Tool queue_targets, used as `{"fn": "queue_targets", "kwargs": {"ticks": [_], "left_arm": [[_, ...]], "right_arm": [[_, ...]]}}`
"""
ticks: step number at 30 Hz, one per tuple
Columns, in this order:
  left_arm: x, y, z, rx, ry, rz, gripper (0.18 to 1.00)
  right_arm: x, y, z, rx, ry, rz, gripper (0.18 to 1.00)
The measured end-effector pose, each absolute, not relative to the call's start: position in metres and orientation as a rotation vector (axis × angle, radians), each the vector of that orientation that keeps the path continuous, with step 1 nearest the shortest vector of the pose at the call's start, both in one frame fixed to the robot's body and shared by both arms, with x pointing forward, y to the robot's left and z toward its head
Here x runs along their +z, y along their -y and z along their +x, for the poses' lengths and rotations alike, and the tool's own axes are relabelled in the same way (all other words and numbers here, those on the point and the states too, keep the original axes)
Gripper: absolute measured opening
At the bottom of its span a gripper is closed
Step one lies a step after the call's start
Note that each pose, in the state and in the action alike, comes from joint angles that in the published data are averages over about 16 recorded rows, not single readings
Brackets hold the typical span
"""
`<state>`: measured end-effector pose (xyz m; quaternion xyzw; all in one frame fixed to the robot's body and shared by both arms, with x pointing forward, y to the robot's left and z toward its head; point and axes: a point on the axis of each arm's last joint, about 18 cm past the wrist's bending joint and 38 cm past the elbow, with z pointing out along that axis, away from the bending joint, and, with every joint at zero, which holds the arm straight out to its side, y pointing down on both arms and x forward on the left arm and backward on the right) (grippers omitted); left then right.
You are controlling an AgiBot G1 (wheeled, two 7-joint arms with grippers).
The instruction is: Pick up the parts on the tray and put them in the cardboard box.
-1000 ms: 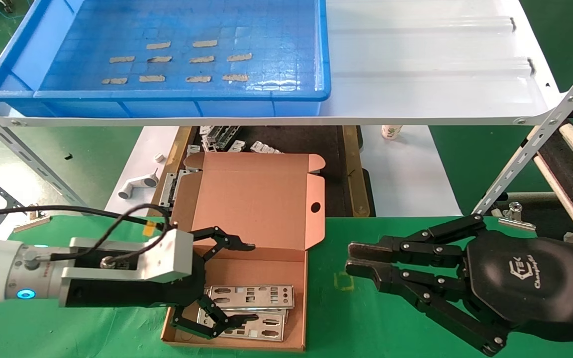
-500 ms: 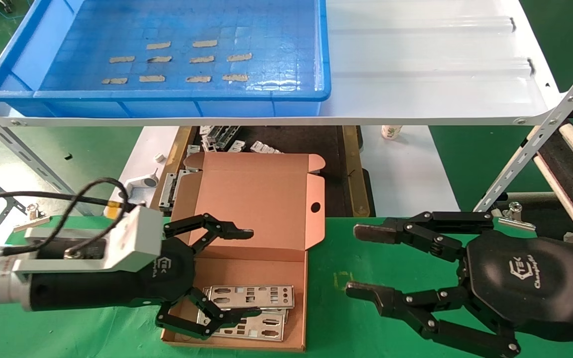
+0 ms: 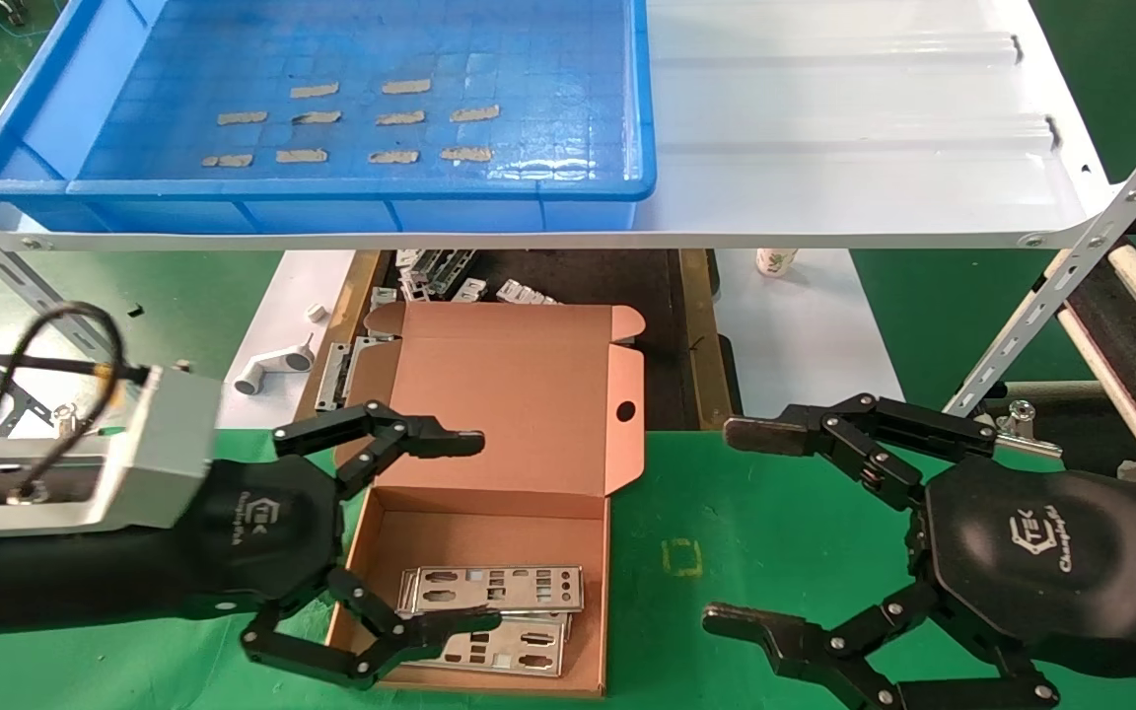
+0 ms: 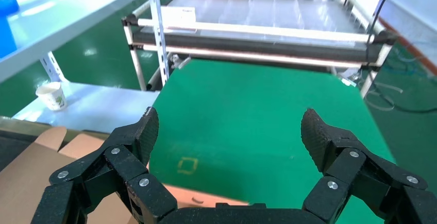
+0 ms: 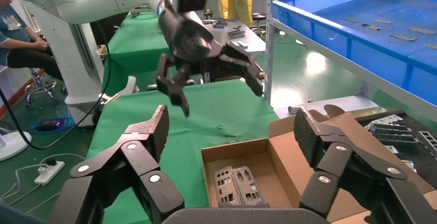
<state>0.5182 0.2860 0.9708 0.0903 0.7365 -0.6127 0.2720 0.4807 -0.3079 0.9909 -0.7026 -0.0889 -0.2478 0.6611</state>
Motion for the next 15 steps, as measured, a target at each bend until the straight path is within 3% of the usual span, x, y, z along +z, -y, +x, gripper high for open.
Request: {"fn": "queue_targets", "kwargs": {"ticks": [9, 15], "left_arm": [[0.983, -0.294, 0.494, -1.739, -1.948, 0.259, 1.001], [0.990, -0.298, 0.481, -1.782, -1.930, 0.273, 1.001]], "right_arm": [[0.991, 0.308, 0.481, -0.561, 0.201, -1.589, 0.938], [0.991, 0.308, 0.481, -0.561, 0.201, -1.589, 0.982]]}}
